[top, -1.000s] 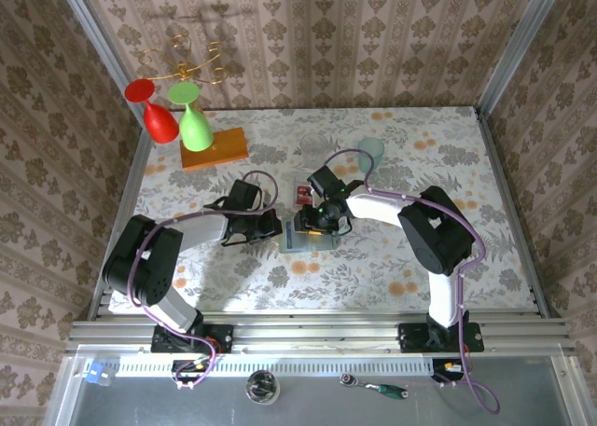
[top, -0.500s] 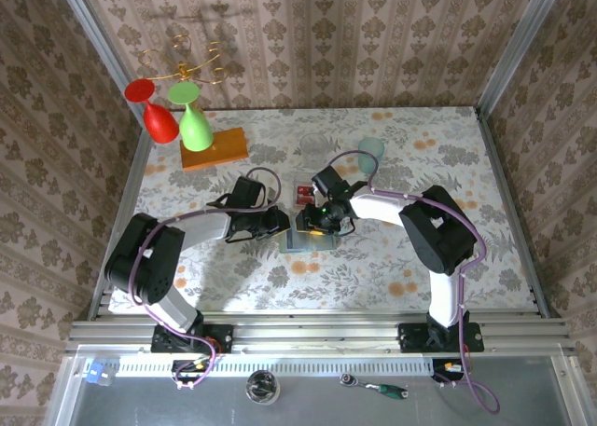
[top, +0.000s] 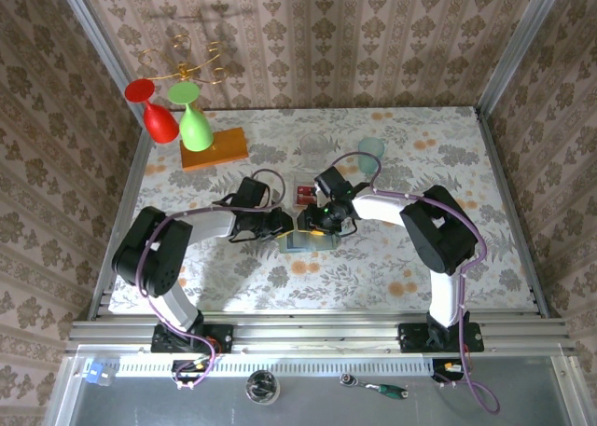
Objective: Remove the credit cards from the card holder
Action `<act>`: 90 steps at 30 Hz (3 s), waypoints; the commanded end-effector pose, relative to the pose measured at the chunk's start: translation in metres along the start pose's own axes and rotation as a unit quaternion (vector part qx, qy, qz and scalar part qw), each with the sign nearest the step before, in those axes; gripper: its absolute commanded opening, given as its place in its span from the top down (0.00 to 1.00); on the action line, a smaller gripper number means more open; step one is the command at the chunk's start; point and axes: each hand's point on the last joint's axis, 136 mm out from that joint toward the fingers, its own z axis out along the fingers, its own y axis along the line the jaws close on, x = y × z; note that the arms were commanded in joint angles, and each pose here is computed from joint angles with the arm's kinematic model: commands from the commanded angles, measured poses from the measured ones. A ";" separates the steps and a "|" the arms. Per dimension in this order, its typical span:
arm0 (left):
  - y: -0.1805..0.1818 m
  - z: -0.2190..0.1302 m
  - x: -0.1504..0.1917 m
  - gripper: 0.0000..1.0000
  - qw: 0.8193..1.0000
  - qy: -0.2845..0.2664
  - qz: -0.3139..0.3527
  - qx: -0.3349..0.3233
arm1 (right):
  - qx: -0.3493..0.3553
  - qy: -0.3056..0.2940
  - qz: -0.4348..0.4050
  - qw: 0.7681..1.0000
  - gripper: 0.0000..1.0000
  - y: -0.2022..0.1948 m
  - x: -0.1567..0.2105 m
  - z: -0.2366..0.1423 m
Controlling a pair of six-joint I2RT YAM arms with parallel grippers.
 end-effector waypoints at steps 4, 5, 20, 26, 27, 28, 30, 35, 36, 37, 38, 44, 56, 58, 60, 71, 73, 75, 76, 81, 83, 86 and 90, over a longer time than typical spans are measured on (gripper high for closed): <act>-0.012 0.003 -0.004 0.79 1.000 0.004 -0.002 0.013 | -0.004 0.000 0.006 1.000 0.56 -0.002 0.003 -0.003; -0.013 0.003 -0.004 0.79 1.000 0.003 -0.001 0.013 | -0.003 0.001 0.006 1.000 0.56 -0.003 0.003 -0.003; -0.024 0.003 -0.005 0.86 1.000 0.005 0.000 0.023 | -0.014 -0.009 0.004 1.000 0.56 0.000 0.002 -0.011; -0.029 0.000 -0.006 0.87 1.000 0.002 0.005 0.018 | -0.020 -0.022 -0.001 1.000 0.56 0.004 -0.001 -0.025; -0.030 0.000 -0.006 0.87 1.000 0.001 0.006 0.017 | -0.021 -0.024 -0.002 0.999 0.56 0.004 -0.001 -0.027; -0.032 -0.001 -0.007 0.87 1.000 0.000 0.008 0.015 | -0.022 -0.024 -0.003 0.999 0.56 0.003 -0.001 -0.029; -0.033 0.000 -0.007 0.87 1.000 -0.001 0.008 0.012 | -0.023 -0.028 -0.004 0.999 0.56 0.002 -0.002 -0.034; -0.043 0.002 -0.007 0.85 1.000 -0.003 0.015 0.005 | -0.030 -0.036 -0.005 0.999 0.56 -0.002 -0.006 -0.046; -0.045 0.003 -0.006 0.85 1.000 -0.003 0.017 0.003 | -0.032 -0.039 -0.006 0.999 0.56 -0.003 -0.007 -0.049; -0.047 0.004 -0.005 0.84 1.000 -0.002 0.018 0.001 | -0.034 -0.041 -0.005 0.999 0.56 -0.004 -0.007 -0.052; -0.049 0.006 -0.004 0.83 1.000 -0.001 0.019 -0.002 | -0.037 -0.043 -0.005 0.998 0.56 -0.004 -0.008 -0.055; -0.062 0.015 -0.001 0.80 1.000 0.004 0.027 -0.011 | -0.043 -0.052 -0.009 0.998 0.56 -0.013 -0.011 -0.072; -0.088 0.039 0.002 0.78 0.999 0.020 0.042 -0.025 | -0.054 -0.075 -0.009 0.996 0.55 -0.032 -0.012 -0.105; -0.090 0.041 0.001 0.78 0.998 0.019 0.045 -0.026 | -0.054 -0.076 -0.011 0.996 0.55 -0.034 -0.012 -0.107; -0.093 0.043 0.001 0.78 0.998 0.019 0.046 -0.025 | -0.053 -0.073 -0.011 0.996 0.55 -0.036 -0.009 -0.107; -0.090 0.037 -0.001 0.78 0.999 0.008 0.051 -0.007 | -0.061 -0.069 0.009 0.996 0.56 -0.034 -0.004 -0.108; -0.085 0.034 -0.001 0.78 0.999 0.008 0.050 0.000 | -0.062 -0.071 0.014 0.995 0.56 -0.033 -0.006 -0.106; -0.079 0.030 -0.003 0.78 0.999 0.006 0.049 0.006 | -0.059 -0.073 0.016 0.995 0.56 -0.029 -0.007 -0.103; -0.075 0.028 -0.004 0.78 0.999 0.007 0.046 0.009 | -0.055 -0.074 0.016 0.996 0.56 -0.028 -0.008 -0.101; -0.054 0.010 -0.003 0.78 0.999 0.002 0.037 0.015 | -0.039 -0.067 0.011 0.997 0.56 -0.015 -0.010 -0.085; -0.047 -0.001 -0.003 0.78 0.999 -0.007 0.031 0.020 | -0.035 -0.059 0.007 0.998 0.56 -0.007 -0.009 -0.076; -0.036 -0.016 -0.002 0.78 0.999 -0.021 0.025 0.019 | -0.035 -0.045 0.002 0.998 0.56 0.005 -0.007 -0.061; -0.020 -0.030 0.003 0.78 0.999 -0.035 0.008 0.018 | -0.037 -0.029 -0.004 0.999 0.56 0.021 -0.007 -0.045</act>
